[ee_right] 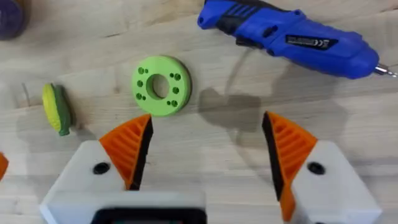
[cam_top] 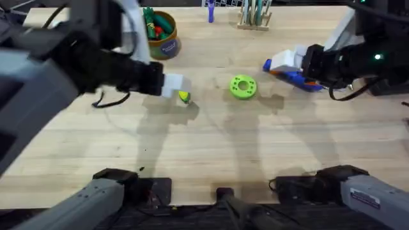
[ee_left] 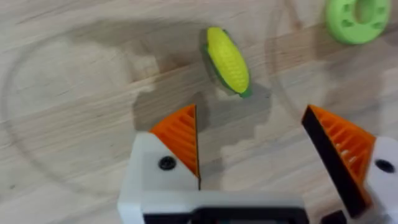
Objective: Pick up the gripper from the table and insert it into the empty holder that is missing its gripper. Then pick up a screw, insert it into the mounting hole, and use the screwdriver to tighten it. Finally, clean up the table by picking up the vegetable and placing it into the bucket.
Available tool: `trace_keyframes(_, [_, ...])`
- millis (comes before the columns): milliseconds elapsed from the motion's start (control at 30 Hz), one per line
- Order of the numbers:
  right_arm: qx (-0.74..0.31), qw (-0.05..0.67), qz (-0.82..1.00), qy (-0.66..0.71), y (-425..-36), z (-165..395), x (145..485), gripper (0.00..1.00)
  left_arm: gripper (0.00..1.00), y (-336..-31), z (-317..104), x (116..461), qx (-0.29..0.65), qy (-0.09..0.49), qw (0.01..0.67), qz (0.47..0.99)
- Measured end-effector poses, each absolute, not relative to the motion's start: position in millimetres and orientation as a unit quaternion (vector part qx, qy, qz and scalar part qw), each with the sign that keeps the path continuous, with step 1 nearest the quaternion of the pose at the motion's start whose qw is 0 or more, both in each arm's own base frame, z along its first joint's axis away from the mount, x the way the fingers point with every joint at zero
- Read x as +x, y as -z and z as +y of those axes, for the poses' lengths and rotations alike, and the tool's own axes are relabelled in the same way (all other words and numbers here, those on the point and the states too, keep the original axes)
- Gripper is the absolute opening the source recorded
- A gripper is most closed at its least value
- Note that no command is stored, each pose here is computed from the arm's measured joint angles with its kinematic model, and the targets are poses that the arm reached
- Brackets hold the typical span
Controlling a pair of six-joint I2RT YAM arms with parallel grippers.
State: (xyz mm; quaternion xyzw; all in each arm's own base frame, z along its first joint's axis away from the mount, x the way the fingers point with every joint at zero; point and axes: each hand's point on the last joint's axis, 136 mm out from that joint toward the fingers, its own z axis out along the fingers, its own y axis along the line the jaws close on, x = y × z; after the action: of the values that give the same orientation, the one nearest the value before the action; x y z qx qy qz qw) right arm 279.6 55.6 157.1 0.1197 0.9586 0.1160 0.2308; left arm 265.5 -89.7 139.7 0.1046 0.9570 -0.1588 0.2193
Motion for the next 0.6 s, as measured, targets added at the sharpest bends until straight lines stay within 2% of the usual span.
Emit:
trace_keyframes(133, [0.121,0.230,0.958,-0.117,-157,56,279,0.990,0.986,-140,-98,280,0.087,0.093,0.194,0.973])
trace_keyframes(333, [0.121,0.230,0.958,-0.118,-157,56,279,0.989,0.986,-143,-119,305,0.021,0.060,0.164,0.984])
trace_keyframes(467, [0.121,0.230,0.958,-0.118,-157,56,279,0.990,0.986,-120,-127,318,-0.024,0.048,0.126,0.991])
trace_keyframes(600, [0.121,0.226,0.959,-0.117,-156,56,278,0.990,0.986,-80,-127,314,-0.069,0.029,0.061,0.995])
